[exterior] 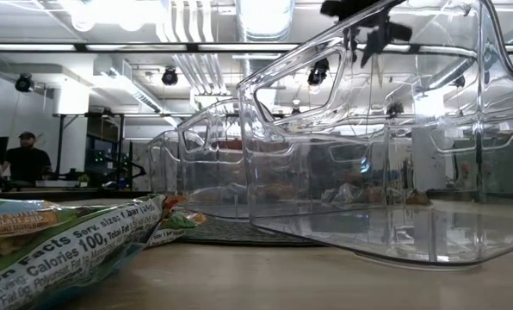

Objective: Pick and place Granola Bars by type
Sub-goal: Put the red granola bar into the top transparent bin

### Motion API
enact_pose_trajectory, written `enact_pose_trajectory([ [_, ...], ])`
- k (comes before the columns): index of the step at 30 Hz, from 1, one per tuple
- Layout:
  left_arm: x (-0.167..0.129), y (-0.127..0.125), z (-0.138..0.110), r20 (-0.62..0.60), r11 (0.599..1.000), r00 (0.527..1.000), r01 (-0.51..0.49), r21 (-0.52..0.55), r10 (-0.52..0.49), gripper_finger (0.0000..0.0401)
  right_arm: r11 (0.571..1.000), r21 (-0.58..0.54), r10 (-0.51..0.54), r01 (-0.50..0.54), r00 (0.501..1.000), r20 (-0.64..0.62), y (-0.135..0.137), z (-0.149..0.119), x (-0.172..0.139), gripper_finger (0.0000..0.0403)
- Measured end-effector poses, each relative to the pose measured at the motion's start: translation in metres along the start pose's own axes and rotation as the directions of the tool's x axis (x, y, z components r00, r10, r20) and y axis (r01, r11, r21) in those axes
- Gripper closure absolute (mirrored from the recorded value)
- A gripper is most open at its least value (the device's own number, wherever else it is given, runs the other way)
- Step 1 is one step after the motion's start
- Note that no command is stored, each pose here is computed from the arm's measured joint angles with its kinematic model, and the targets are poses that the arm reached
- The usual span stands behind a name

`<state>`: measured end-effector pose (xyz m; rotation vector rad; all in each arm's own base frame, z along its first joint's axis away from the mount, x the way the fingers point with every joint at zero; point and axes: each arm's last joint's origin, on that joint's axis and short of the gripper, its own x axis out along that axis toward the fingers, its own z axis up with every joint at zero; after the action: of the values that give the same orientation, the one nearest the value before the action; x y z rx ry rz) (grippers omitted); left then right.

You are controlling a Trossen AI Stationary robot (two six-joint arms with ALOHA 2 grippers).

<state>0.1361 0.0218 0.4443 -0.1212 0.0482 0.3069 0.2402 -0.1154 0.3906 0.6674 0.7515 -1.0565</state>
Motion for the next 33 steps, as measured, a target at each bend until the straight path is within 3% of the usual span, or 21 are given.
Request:
enact_pose_trajectory([
  [6, 0.000, 0.000, 0.000, 0.000, 1.000, 1.000, 0.000, -0.016, 0.000, 0.0401, 0.999, -0.002, -0.055, 0.055, 0.992, -0.114, -0.001, -0.004, 0.032, 0.0159],
  [11, 0.000, 0.000, 0.000, 0.000, 0.999, 1.000, 0.000, -0.037, 0.000, 0.0401, 0.992, -0.019, -0.125, 0.123, 0.972, -0.198, -0.005, -0.011, 0.054, 0.0165],
  [23, 0.000, 0.000, 0.000, -0.003, 0.999, 1.000, 0.000, -0.041, 0.000, 0.0401, 0.991, -0.045, -0.136, 0.128, 0.944, -0.302, -0.017, -0.034, 0.089, 0.0245],
  [33, 0.000, 0.000, 0.000, -0.003, 0.996, 1.000, 0.000, -0.090, 0.000, 0.0401, 0.997, -0.011, -0.078, 0.079, 0.942, -0.326, -0.024, -0.060, 0.132, 0.0329],
])
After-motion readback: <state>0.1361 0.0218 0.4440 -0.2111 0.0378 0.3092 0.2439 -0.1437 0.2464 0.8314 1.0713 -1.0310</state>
